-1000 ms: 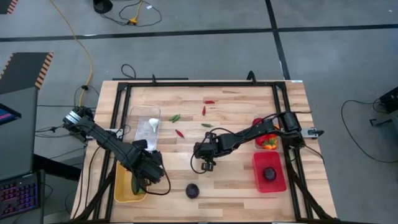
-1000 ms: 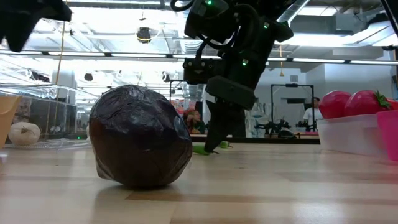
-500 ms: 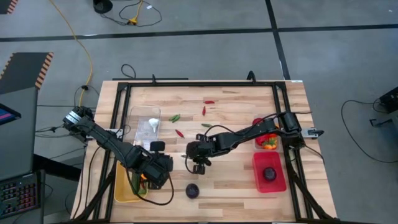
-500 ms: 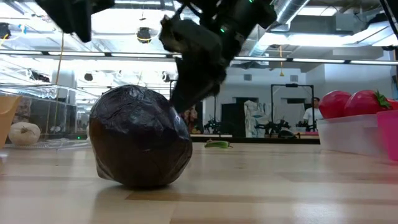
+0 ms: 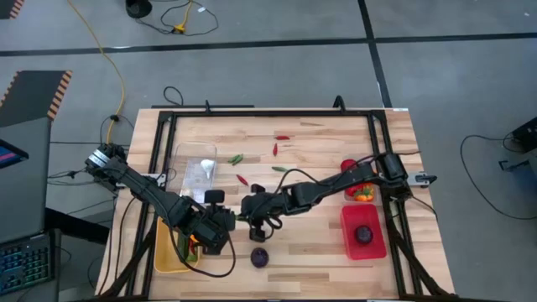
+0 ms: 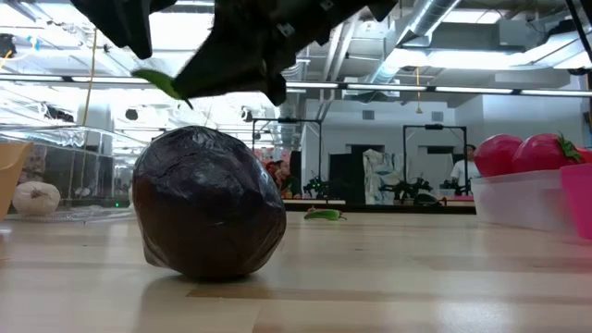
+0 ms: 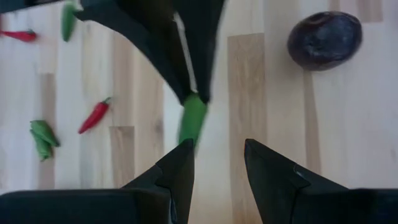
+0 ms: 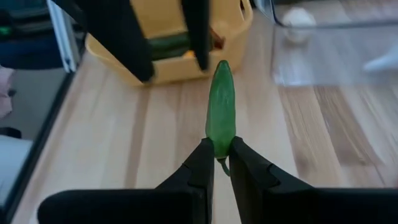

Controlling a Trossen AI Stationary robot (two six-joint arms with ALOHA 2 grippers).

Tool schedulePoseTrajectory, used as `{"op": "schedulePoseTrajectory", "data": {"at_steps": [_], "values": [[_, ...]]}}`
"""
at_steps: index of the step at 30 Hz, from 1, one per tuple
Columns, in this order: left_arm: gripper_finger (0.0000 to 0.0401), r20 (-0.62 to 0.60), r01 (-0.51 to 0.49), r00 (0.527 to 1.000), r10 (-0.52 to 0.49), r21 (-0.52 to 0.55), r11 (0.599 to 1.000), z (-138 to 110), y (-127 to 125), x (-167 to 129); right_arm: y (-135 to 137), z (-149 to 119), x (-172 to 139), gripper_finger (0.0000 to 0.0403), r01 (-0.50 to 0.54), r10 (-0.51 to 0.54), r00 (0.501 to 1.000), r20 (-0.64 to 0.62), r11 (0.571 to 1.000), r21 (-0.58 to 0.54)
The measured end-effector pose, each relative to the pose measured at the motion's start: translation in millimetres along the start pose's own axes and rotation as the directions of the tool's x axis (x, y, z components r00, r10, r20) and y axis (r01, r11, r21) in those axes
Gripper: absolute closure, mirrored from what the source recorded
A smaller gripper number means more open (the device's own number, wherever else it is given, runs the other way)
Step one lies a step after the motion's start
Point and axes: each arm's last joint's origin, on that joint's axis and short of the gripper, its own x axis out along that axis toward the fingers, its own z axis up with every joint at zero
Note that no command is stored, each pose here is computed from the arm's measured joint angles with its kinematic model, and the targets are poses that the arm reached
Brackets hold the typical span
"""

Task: Sort produce into baskets
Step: Put the green chili pepper into the yellow bin

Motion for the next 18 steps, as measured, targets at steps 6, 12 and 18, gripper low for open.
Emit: {"op": "schedulePoseTrajectory", "data": {"at_steps": [6, 12, 18], "values": [[0.0272, 0.022, -0.043, 0.999, 0.043, 0.0, 0.999, 0.6, 1.2, 0.1, 8.3, 1.8, -0.6, 0.0332, -0.024, 0.024, 0.999, 0.035, 1.0, -0.007], [0.0272, 0.022, -0.044, 0.999, 0.044, -0.001, 0.999, 0.7, 1.2, 0.1, 12.8, 4.8, -1.2, 0.0332, -0.04, 0.041, 0.996, 0.074, 0.999, -0.011], [0.0272, 0.01, -0.021, 1.0, 0.021, 0.0, 1.0, 0.3, 0.6, 0.1, 12.8, 6.4, -1.3, 0.0332, -0.044, 0.044, 0.995, 0.09, 0.999, -0.009]]}}
